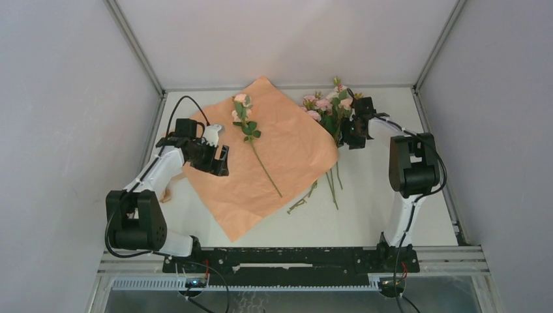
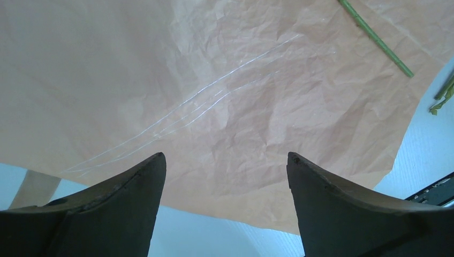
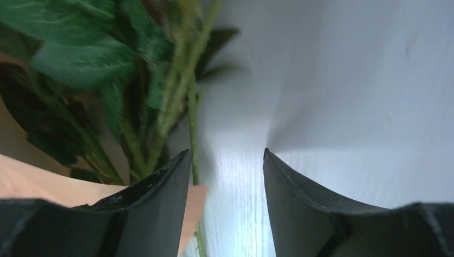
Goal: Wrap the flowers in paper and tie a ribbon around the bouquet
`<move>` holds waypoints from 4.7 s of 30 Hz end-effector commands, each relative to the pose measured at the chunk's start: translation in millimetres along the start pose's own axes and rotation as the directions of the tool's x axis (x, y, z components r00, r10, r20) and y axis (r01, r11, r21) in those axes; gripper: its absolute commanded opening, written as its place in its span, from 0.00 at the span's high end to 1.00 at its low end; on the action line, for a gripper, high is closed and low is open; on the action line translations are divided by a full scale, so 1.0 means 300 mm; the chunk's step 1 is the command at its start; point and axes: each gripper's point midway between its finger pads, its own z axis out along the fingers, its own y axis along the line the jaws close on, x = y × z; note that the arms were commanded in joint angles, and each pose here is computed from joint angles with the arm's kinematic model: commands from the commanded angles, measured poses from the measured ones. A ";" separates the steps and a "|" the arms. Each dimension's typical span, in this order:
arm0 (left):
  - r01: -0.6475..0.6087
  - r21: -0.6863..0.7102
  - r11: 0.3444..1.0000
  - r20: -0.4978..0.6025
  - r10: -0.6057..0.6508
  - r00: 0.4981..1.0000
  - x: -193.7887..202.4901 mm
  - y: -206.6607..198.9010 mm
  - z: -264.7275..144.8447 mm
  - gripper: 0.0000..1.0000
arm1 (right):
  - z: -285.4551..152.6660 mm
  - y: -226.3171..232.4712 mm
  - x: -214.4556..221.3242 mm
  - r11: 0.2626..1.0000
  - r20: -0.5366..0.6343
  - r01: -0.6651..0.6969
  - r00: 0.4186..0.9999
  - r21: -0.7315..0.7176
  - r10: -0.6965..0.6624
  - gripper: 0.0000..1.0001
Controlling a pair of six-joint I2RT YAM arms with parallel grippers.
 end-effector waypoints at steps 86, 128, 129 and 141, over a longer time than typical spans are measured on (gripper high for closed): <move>-0.033 -0.251 0.967 0.059 0.049 0.997 -0.012 0.177 -0.112 0.10 | -0.210 1.256 0.056 0.838 0.511 0.442 0.825 -0.320 -0.240 0.47; -0.003 -0.224 0.974 -0.015 -0.001 1.000 -0.137 0.263 0.053 0.13 | 0.238 0.910 -0.517 0.533 0.496 0.845 0.448 0.036 -0.744 0.57; -0.001 -0.227 0.974 -0.013 -0.002 1.000 -0.149 0.264 0.057 0.14 | 0.241 0.901 -0.519 0.536 0.489 0.843 0.448 0.048 -0.748 0.64; 0.033 -0.311 0.950 0.025 -0.027 0.999 -0.375 0.325 0.086 0.29 | -0.322 0.711 -0.759 0.743 0.612 0.600 0.479 0.296 -0.630 1.00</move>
